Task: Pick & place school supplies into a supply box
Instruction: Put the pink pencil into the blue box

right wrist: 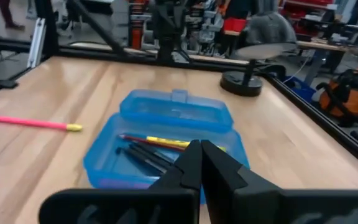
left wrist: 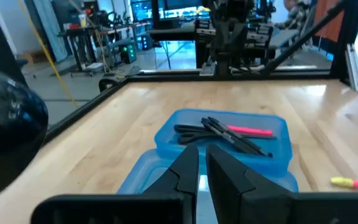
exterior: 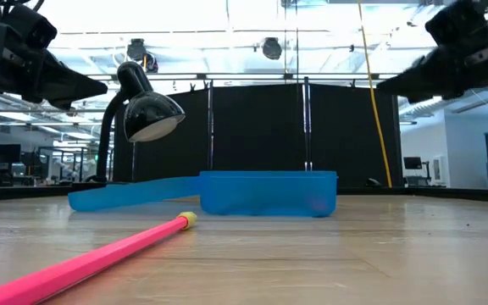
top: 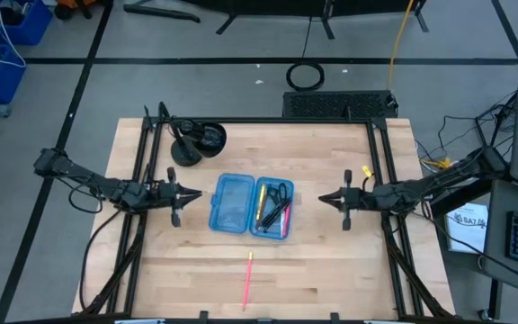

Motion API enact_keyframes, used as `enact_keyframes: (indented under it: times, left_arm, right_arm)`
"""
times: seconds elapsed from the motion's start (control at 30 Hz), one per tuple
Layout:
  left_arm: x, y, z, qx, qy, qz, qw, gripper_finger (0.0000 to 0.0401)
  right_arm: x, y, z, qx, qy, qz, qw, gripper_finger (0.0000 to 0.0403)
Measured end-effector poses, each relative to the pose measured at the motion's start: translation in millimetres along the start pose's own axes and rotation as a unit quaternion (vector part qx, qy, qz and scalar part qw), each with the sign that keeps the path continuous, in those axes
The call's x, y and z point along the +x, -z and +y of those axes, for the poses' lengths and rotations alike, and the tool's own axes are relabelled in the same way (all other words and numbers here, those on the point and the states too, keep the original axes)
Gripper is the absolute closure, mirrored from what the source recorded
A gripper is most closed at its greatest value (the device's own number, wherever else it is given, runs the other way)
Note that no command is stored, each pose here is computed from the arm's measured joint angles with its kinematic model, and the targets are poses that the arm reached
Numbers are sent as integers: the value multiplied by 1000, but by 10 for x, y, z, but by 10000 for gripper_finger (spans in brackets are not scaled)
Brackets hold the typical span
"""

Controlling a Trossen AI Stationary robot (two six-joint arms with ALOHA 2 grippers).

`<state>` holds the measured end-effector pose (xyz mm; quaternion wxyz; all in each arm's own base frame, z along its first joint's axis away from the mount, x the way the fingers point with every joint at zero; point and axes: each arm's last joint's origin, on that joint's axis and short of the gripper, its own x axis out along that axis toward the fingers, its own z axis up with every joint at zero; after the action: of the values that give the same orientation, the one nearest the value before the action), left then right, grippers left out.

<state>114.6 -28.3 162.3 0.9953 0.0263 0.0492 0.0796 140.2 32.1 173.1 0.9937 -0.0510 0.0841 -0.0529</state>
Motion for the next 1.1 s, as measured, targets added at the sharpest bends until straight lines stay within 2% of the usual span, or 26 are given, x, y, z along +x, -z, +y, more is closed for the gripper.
enact_keyframes:
  times: [0.17, 0.3, 0.33, 0.43, 0.53, 0.7, 0.83, 0.9, 0.97, 1.03, 1.1]
  left_arm:
    - [0, 16, 14, -49, -26, 6, 998, 364]
    - [8, 41, 15, -61, -37, 17, 997, 364]
    - [14, 43, 5, -70, -24, 19, 997, 364]
    - [30, 20, -93, -85, 63, 14, 994, 364]
    - [52, -60, -200, -105, 84, -9, 991, 364]
    - [213, -322, -512, -124, 41, 37, 991, 387]
    - [504, -559, -1014, -109, 25, 130, 985, 395]
    - [665, -677, -1278, -114, 8, 181, 977, 397]
    - [810, -808, -1506, -141, -24, 236, 961, 398]
    - [936, -927, -1690, -179, -70, 291, 937, 397]
    - [1056, -1050, -1864, -225, -110, 345, 905, 398]
  right_arm:
    - [-94, 166, -95, 14, 6, -21, 1000, 403]
    - [-117, 124, -139, 11, -7, -49, 999, 403]
    - [-118, 123, -144, 12, -13, -51, 999, 403]
    - [-113, 134, -150, 8, -26, -46, 999, 403]
    - [-109, 147, -160, -15, -26, -41, 999, 403]
    - [-104, 171, -176, -46, -19, -29, 998, 403]
    - [-100, 171, -193, -64, -12, -29, 997, 403]
    - [-99, 172, -202, -67, -8, -29, 997, 403]
    - [-97, 173, -208, -71, -6, -28, 997, 403]
    - [-96, 174, -215, -75, -3, -27, 997, 403]
    - [-94, 177, -223, -75, 0, -26, 997, 403]
